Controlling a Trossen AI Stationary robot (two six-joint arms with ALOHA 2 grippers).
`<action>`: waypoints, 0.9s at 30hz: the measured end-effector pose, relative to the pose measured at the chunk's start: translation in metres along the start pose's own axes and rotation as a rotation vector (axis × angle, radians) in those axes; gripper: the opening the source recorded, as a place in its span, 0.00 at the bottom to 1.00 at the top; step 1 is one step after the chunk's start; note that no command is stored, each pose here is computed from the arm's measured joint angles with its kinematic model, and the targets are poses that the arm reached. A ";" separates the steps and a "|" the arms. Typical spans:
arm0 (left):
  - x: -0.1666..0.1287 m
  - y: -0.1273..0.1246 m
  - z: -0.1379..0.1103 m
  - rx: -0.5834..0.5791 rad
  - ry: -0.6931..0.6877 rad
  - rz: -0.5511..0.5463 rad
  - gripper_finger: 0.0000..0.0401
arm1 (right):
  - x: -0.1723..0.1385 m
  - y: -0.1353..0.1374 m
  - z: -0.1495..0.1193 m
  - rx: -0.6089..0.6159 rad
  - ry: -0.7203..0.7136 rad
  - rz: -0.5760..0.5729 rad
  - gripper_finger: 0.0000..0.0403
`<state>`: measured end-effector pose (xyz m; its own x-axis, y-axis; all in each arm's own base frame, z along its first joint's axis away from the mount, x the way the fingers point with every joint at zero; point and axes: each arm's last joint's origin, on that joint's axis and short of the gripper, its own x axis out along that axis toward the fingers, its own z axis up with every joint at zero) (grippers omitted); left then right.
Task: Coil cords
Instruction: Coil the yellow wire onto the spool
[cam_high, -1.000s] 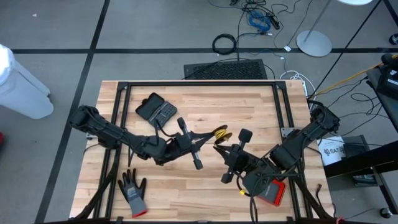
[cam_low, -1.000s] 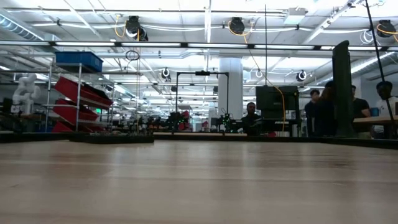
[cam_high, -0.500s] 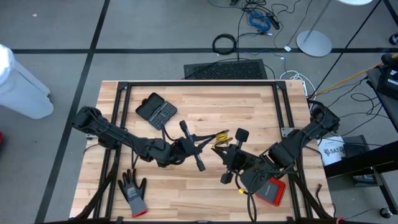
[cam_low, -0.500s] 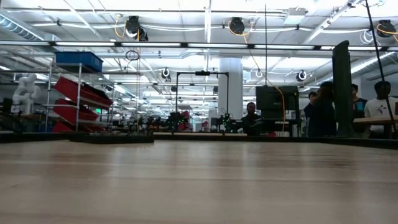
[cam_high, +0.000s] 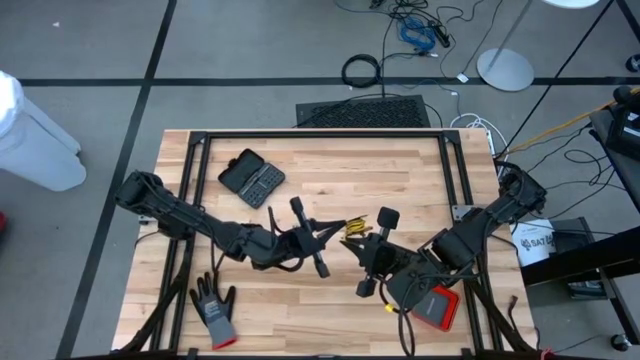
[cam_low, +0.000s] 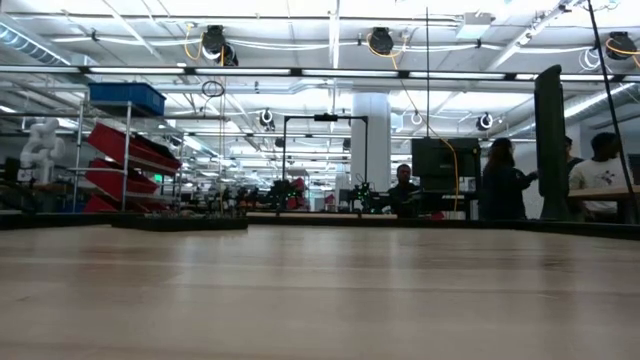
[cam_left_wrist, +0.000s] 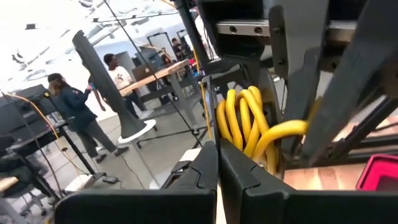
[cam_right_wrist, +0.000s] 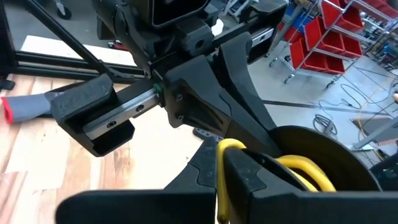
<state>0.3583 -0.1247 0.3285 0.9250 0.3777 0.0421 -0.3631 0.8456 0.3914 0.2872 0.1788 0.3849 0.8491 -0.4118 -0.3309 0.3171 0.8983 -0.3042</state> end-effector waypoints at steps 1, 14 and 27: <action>0.000 0.000 0.000 0.015 0.006 0.001 0.00 | 0.000 0.000 0.000 0.001 0.000 0.002 0.00; -0.006 -0.007 -0.005 0.172 0.065 -0.006 0.00 | -0.009 -0.011 0.001 0.032 0.033 0.092 0.00; -0.021 -0.018 0.002 0.344 0.066 -0.010 0.00 | -0.020 -0.022 0.004 0.043 0.023 0.109 0.00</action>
<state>0.3453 -0.1490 0.3220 0.9150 0.4030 -0.0188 -0.2843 0.6772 0.6787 0.2648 0.1680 0.4021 0.8696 -0.3147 -0.3804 0.2421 0.9433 -0.2269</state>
